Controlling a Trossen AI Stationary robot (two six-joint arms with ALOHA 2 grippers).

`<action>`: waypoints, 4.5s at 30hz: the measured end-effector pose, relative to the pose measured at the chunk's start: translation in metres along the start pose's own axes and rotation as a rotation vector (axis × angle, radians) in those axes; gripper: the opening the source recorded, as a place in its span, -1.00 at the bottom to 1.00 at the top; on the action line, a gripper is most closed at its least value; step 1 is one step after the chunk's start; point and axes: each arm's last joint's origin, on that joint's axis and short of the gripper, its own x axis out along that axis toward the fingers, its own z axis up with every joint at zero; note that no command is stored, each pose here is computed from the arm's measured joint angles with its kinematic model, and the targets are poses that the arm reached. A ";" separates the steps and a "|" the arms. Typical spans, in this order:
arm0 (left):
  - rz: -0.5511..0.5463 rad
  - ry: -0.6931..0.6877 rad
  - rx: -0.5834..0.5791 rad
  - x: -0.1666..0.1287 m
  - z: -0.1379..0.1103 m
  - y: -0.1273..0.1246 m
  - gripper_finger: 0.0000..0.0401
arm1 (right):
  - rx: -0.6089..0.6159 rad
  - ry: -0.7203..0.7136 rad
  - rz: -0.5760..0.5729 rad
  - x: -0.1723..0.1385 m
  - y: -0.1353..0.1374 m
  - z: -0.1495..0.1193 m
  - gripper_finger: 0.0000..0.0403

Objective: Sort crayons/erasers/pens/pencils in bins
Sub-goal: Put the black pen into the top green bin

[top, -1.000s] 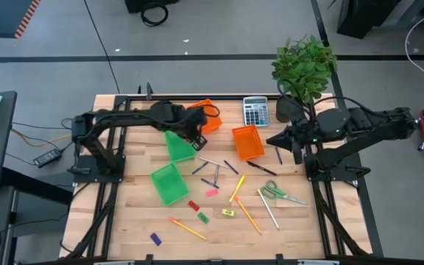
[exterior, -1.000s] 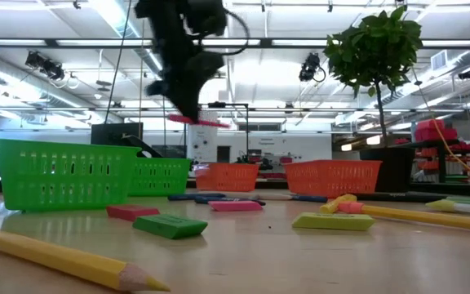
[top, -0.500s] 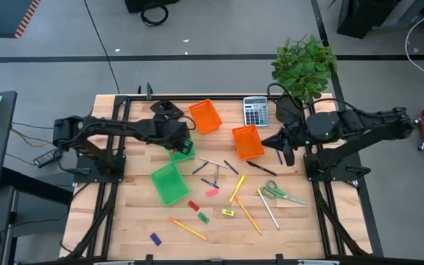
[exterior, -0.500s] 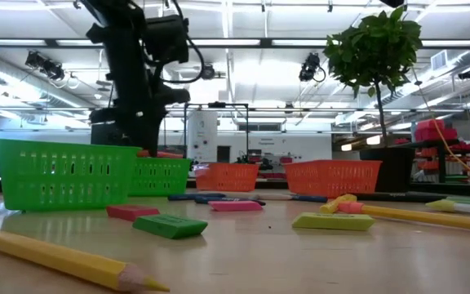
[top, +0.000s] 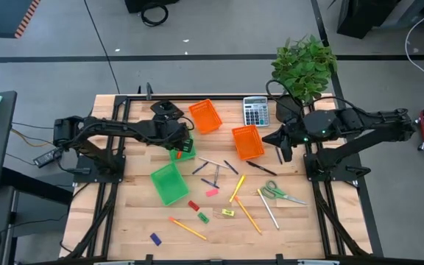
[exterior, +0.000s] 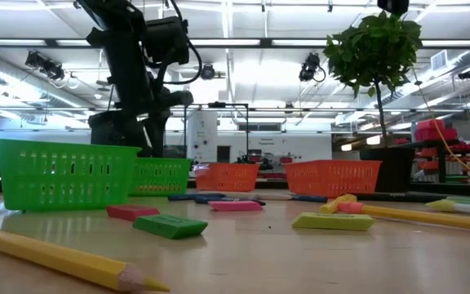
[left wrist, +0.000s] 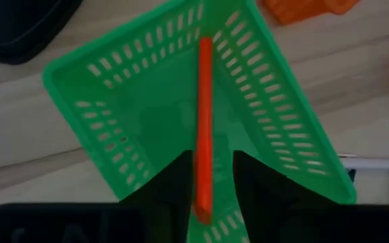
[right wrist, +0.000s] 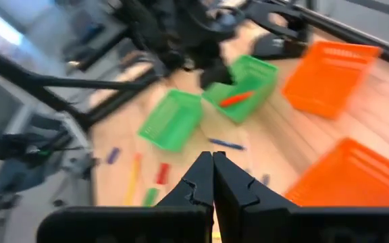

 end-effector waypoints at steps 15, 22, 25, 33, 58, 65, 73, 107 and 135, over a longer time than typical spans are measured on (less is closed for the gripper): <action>-0.266 -0.307 0.366 -0.107 0.046 -0.037 -0.26 | -0.033 0.515 -0.319 0.106 -0.007 -0.043 -0.81; -0.356 -0.421 0.454 -0.152 0.057 -0.036 -0.31 | -0.169 0.737 -0.405 0.127 -0.018 -0.067 -0.75; -0.375 -0.444 0.452 -0.163 0.059 -0.034 -0.29 | -0.196 0.790 -0.364 0.134 -0.025 -0.081 -0.65; -0.407 -0.440 0.365 -0.174 0.058 -0.027 -0.30 | -0.266 0.811 -0.319 0.133 -0.044 -0.113 -0.39; -0.433 -0.410 0.335 -0.174 0.053 -0.031 -0.35 | -0.138 0.728 -0.373 0.145 -0.091 -0.182 -0.40; -0.450 -0.410 0.296 -0.174 0.053 -0.032 -0.38 | -0.087 0.703 -0.387 0.145 -0.097 -0.188 -0.52; -0.529 -0.445 0.203 -0.179 0.057 -0.037 -0.38 | -0.132 0.697 -0.373 0.145 -0.097 -0.189 -0.72; -0.873 -0.472 0.340 -0.192 0.083 -0.042 -0.15 | -0.008 -0.034 -0.023 0.081 -0.006 -0.026 -0.80; -1.025 -0.635 0.196 -0.156 0.104 -0.091 0.00 | -0.004 -0.317 -0.088 0.094 0.009 0.058 -0.79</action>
